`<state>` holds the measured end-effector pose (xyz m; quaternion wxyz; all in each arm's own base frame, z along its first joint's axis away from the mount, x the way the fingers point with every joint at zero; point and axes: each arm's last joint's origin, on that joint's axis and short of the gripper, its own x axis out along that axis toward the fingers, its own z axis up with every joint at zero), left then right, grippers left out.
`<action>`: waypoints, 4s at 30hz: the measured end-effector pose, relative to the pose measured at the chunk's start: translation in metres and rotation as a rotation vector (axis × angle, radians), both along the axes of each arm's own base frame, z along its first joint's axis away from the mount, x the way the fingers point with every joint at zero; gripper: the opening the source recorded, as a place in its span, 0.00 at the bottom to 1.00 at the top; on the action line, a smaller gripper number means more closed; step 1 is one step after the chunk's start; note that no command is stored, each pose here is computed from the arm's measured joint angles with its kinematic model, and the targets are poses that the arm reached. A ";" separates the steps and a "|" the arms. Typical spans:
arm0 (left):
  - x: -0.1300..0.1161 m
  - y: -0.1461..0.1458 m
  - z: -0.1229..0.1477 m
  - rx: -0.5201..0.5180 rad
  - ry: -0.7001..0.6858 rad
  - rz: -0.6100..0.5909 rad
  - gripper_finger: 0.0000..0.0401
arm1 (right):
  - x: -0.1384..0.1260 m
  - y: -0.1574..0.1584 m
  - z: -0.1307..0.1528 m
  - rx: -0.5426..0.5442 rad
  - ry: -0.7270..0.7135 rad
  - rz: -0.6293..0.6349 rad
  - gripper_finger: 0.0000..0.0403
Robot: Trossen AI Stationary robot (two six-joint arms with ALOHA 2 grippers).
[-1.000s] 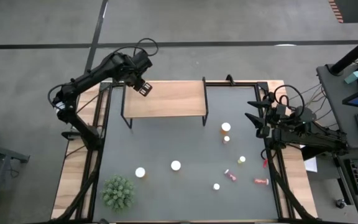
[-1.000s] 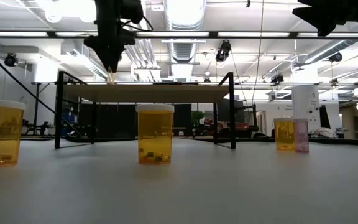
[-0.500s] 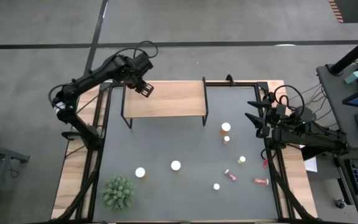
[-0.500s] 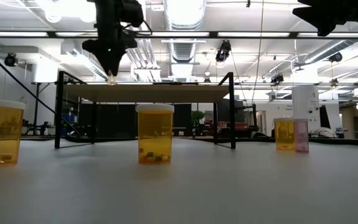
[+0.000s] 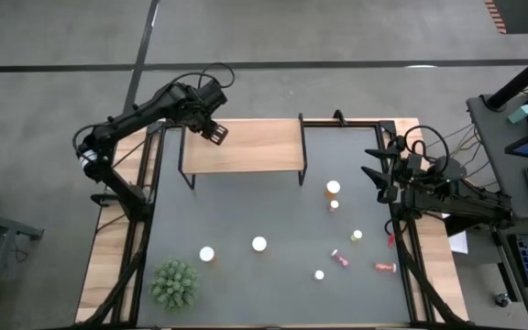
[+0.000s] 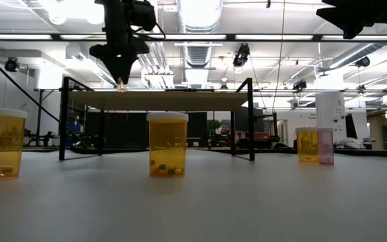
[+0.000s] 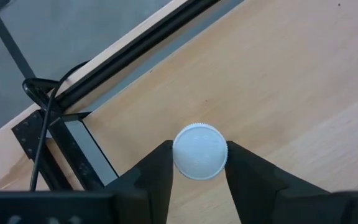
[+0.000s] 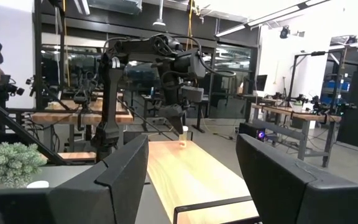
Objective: Pick and place medicine bottles onto shelf by color
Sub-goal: Put the top yellow pill bottle on the shelf, then put the bottom right orange pill bottle on the shelf
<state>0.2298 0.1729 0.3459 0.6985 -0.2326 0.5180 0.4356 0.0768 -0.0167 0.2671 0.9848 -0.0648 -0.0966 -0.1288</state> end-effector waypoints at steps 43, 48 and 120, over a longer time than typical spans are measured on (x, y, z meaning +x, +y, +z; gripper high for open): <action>0.015 -0.247 0.060 0.532 -0.873 -1.034 0.40 | 0.135 0.056 0.050 0.004 0.384 0.422 0.52; 0.014 -0.274 0.032 0.632 -0.981 -1.165 0.40 | 0.159 0.079 0.043 0.044 0.433 0.402 0.52; -0.072 -0.241 -0.024 0.739 -1.286 -1.103 0.40 | 0.344 0.144 -0.094 0.160 1.145 0.186 0.52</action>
